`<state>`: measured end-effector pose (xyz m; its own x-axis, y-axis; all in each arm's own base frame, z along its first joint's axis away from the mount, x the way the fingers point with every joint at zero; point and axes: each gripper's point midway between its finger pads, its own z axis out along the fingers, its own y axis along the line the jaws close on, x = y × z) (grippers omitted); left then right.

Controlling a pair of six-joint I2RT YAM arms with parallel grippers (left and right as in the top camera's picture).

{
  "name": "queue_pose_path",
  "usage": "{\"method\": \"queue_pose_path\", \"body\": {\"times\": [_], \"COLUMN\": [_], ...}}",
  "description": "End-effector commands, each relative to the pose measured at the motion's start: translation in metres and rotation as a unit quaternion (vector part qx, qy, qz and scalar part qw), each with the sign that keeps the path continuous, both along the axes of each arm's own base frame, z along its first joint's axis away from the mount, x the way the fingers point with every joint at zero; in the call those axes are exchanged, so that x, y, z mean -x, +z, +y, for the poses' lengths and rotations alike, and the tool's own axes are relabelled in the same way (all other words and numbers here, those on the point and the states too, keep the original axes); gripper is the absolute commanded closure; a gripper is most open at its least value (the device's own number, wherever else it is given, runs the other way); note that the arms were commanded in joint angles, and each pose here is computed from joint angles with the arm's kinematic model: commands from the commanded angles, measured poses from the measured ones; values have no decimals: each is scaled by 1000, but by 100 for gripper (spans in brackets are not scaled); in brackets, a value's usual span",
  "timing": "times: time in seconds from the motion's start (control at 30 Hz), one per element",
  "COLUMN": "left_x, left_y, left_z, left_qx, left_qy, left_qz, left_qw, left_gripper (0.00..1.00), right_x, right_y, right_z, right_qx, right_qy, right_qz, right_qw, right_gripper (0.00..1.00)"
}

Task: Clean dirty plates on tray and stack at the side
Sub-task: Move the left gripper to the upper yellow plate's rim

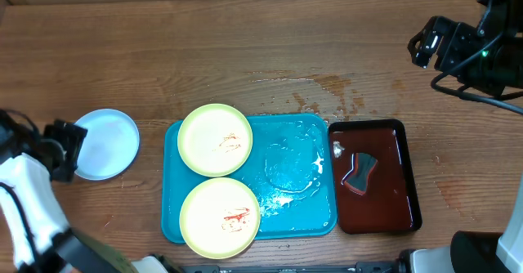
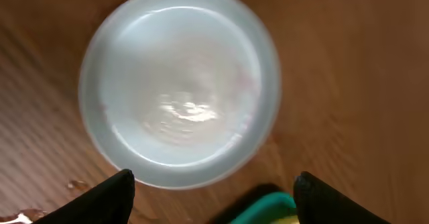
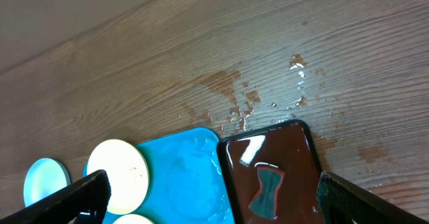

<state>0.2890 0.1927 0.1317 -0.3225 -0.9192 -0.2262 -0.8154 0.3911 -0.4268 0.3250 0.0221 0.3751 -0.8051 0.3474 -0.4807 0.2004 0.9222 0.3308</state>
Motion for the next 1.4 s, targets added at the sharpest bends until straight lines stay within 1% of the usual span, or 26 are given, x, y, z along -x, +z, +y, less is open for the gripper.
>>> {"method": "queue_pose_path", "body": {"times": [0.0,0.1,0.2,0.27,0.4,0.5,0.57,0.67,0.77,0.8,0.9,0.97,1.0,1.03,1.07,1.1,1.13,1.17,1.2,1.23,1.27,1.37], "left_x": [-17,-26,-31,-34,-35,-34,-31,-30,-28,-27,-27,-27,-27,-27,-27,-27,-27,-27,-27,-27,-27,-28], "left_y": [38,50,52,51,49,48,46,44,43,43,43,43,43,43,43,43,43,43,43,43,43,43], "left_z": [-38,-82,-128,-165,-215,-241,-254,-263,-269,-270,-270,-270,-270,-270,-270,-270,-270,-270,-270,-270,-270,-270], "left_qx": [-41,-57,-59,-59,-64,-85,-109,-132,-144,-145,-147,-147,-147,-146,-146,-146,-146,-146,-146,-146,-146,-146], "left_qy": [-87,-170,-246,-311,-396,-437,-457,-471,-480,-483,-484,-484,-484,-484,-484,-484,-484,-484,-484,-484,-484,-484], "left_qz": [-40,-50,-50,-47,-51,-48,-39,-31,-27,-27,-26,-27,-27,-27,-27,-27,-27,-27,-27,-27,-27,-27], "left_qw": [995,983,966,947,915,894,882,872,865,863,862,862,862,862,862,862,862,862,862,862,862,862], "left_gripper": [23,24,25,25,25,24,23,22,19,19,18,18,17,17,17,17,17,17,17,17,17,17], "right_x": [-7,-8,-2,8,26,40,49,63,80,86,95,94,90,86,80,74,67,61,55,50,44,31], "right_y": [-19,-48,-82,-110,-151,-185,-214,-249,-280,-289,-305,-309,-310,-311,-313,-314,-315,-316,-316,-317,-319,-322], "right_z": [-3,-3,-3,-2,-1,7,22,41,43,43,43,40,39,39,38,37,37,37,36,35,33,28], "right_qx": [3,-4,-6,-7,-16,-44,-89,-142,-148,-148,-145,-137,-135,-135,-131,-130,-129,-127,-124,-119,-109,-80], "right_qy": [-5,-13,-16,-16,-31,-48,-47,-35,-37,-38,-40,-43,-42,-38,-38,-37,-30,-21,-16,-16,-15,-14], "right_qz": [32,83,142,191,266,318,351,380,403,410,418,414,407,398,387,375,359,345,332,322,310,282], "right_qw": [999,996,990,982,963,946,931,913,902,899,896,899,902,907,912,917,924,930,935,939,945,956], "right_gripper": [0,0,0,0,0,0,0,0,0,2,16,37,40,45,55,58,55,58,81,90,96,96]}}
